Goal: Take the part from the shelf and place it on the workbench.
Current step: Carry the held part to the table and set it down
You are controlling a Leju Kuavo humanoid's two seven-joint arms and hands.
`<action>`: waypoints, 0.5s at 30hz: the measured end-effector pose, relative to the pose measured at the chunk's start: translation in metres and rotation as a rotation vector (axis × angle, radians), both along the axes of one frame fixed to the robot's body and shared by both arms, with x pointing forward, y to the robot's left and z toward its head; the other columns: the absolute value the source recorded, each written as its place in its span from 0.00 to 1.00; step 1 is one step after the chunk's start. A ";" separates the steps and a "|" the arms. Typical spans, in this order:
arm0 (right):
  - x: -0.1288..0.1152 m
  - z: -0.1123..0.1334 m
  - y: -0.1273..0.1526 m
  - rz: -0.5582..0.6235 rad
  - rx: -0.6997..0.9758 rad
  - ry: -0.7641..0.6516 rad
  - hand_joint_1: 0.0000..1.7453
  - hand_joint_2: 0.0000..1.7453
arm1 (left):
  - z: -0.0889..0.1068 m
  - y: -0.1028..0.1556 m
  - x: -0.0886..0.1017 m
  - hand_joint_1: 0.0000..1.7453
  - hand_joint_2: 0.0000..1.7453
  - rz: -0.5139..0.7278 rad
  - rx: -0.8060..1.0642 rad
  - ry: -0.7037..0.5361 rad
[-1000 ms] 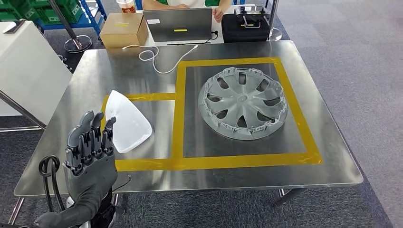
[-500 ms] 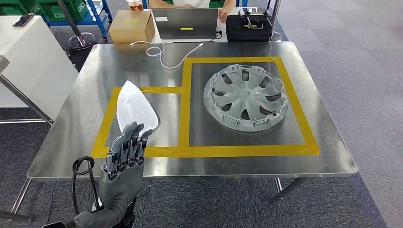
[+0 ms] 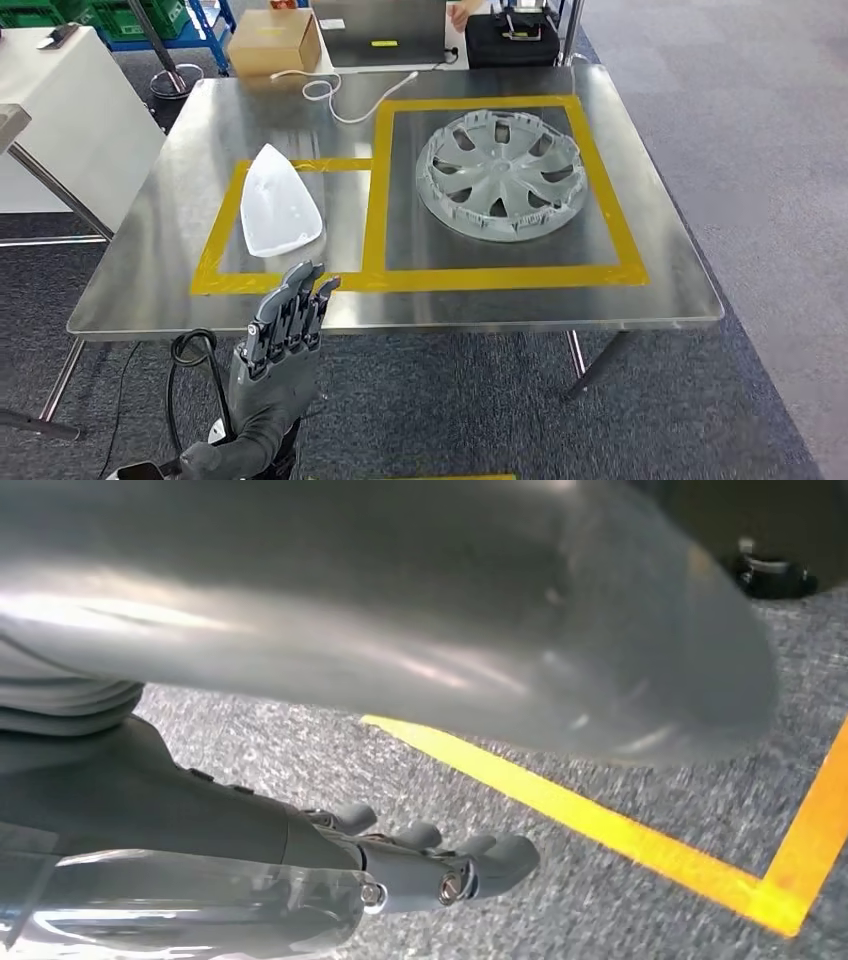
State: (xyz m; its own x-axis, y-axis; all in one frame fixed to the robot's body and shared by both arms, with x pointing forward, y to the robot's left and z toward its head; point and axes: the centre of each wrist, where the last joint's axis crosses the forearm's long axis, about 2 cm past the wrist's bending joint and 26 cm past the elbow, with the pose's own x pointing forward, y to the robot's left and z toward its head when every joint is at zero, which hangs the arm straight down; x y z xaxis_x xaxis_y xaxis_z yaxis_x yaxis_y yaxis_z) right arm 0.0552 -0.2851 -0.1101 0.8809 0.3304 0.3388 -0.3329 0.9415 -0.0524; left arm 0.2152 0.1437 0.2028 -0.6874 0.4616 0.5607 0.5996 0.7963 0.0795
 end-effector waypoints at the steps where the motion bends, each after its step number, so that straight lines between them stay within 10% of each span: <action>1: 0.000 0.000 0.000 0.000 0.003 -0.004 0.00 0.00 | -0.001 -0.001 0.000 0.00 0.00 -0.002 0.006 0.000; 15: -0.004 0.000 -0.020 -0.104 -0.008 -0.018 0.00 0.00 | -0.005 -0.002 0.003 0.00 0.00 0.049 0.029 0.003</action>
State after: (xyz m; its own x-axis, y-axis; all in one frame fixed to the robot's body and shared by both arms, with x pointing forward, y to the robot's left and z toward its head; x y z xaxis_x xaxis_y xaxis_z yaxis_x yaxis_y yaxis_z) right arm 0.0509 -0.3048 -0.1106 0.9044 0.2399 0.3529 -0.2320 0.9705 -0.0652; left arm 0.2179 0.1415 0.1976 -0.7071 0.4113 0.5752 0.5604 0.8220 0.1011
